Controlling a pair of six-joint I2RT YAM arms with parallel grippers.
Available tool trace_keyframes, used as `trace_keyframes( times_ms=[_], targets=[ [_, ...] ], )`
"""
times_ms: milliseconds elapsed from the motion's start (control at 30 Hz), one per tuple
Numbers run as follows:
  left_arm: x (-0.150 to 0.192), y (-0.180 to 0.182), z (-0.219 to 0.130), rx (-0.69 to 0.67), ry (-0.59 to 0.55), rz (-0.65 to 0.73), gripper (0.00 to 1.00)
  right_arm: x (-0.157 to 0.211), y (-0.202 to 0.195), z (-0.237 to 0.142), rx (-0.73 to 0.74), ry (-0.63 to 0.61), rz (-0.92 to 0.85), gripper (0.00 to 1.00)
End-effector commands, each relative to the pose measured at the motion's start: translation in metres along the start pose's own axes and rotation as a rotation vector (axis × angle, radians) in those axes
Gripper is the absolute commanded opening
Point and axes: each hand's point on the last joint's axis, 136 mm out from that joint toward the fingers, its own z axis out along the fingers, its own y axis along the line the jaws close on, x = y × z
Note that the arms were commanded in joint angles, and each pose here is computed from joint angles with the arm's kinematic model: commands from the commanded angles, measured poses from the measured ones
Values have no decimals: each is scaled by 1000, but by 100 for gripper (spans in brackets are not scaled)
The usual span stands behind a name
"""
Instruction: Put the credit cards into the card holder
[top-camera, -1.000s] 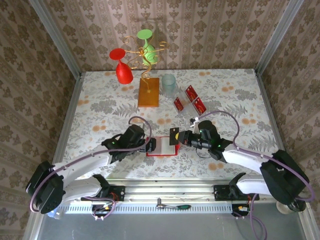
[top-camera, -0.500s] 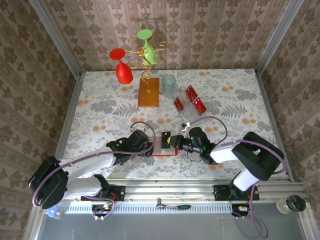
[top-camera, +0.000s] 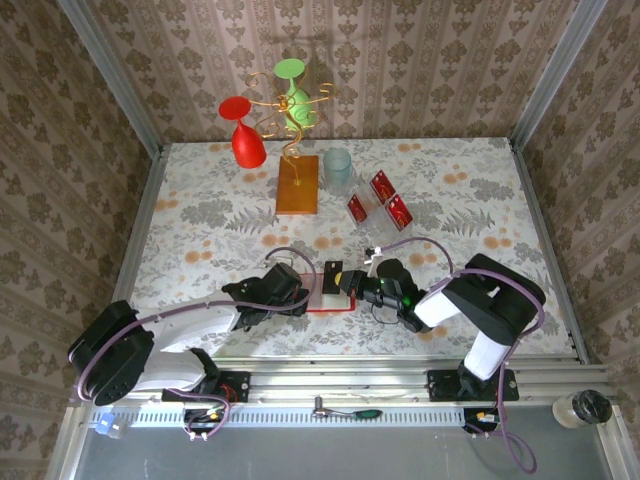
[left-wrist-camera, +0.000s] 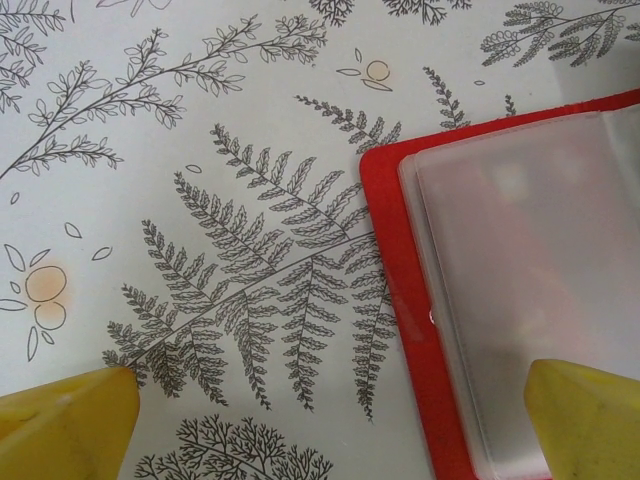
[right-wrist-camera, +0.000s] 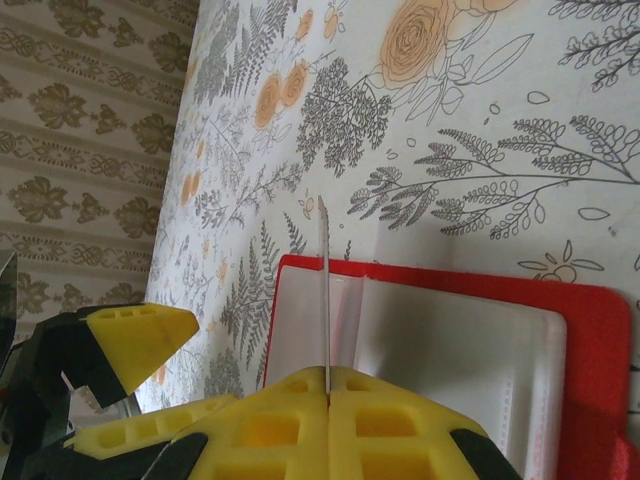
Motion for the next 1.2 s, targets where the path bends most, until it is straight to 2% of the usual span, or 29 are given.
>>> trace_keyframes(
  times_ms=[0,867,1167],
  targets=[
    [2,4,3,-28,-9,-3,100,-6,4,1,-27,-50,6,0],
    [24,13,17,-69,43,-16,100,3,-7,13,-44,-30,50,0],
    [22,23,9,-115,25,-44,100,8,-4,11,-69,-10,72,0]
  ],
)
